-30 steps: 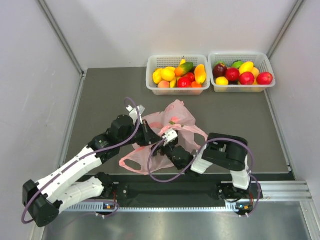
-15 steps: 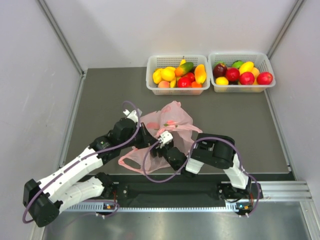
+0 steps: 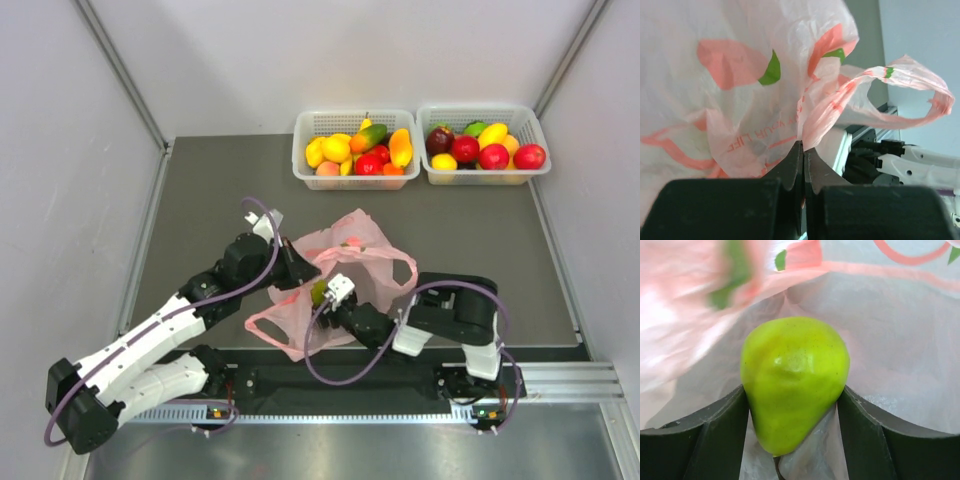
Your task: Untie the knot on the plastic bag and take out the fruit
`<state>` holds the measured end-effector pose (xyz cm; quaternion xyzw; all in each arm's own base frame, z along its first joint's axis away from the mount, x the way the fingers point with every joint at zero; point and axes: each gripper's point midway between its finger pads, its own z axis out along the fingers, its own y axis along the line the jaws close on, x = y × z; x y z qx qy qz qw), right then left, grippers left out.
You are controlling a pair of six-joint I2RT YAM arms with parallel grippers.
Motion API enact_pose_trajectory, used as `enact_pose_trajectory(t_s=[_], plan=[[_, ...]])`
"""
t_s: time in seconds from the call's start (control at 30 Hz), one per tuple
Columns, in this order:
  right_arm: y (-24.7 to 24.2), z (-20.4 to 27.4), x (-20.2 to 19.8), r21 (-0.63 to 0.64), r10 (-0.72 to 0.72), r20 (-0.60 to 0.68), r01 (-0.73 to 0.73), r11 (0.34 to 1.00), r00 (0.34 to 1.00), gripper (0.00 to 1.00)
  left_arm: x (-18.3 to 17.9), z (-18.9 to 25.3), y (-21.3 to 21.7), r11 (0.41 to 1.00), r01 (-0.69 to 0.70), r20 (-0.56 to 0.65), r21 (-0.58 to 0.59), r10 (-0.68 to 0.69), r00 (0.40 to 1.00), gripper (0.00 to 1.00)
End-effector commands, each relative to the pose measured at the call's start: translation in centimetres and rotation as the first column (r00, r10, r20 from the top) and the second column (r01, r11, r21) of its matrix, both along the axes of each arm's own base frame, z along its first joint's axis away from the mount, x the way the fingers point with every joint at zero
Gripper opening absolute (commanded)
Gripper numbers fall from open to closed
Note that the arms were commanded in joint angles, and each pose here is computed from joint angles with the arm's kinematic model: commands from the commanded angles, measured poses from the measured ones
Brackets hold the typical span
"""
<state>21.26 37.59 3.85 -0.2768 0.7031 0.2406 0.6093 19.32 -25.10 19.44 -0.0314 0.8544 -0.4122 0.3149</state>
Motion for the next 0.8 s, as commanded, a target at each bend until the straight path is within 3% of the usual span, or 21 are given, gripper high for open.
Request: enact_pose_trajectory(t_s=[0.0,0.13,0.47,0.63,0.7,0.77], plan=[[0.7,8.1,-2.5,0.237,0.105,0.129,-0.134,0.962,0.986,0.07,2.0,4.7,-0.9,0.994,-0.024,0.143,-0.106,0.039,0.989,0.0],[-2.1,9.3,-4.4,0.263,0.154,0.114,-0.18,0.948,0.981,0.01,2.7,4.5,-0.6,0.995,-0.053,0.163,-0.084,0.066,0.984,0.0],[-5.3,10.8,-6.6,0.243,0.223,0.077,-0.235,0.941,0.972,0.0,4.4,1.8,-0.6,0.994,-0.105,0.159,-0.031,0.109,0.981,0.0],[-7.1,12.6,-5.6,0.216,0.135,0.051,-0.143,0.966,0.989,0.0,4.8,0.2,0.3,0.99,-0.14,0.167,0.028,0.134,0.977,0.0],[-8.7,10.5,-4.4,0.094,0.038,-0.014,-0.037,0.995,0.999,0.0,5.0,0.1,1.1,0.984,-0.17,0.184,0.05,0.158,0.97,0.0],[-9.6,11.6,-4.0,0.121,-0.011,-0.012,0.013,0.993,1.0,0.0,4.9,-0.3,1.4,0.982,-0.178,0.182,0.067,0.163,0.97,0.0]])
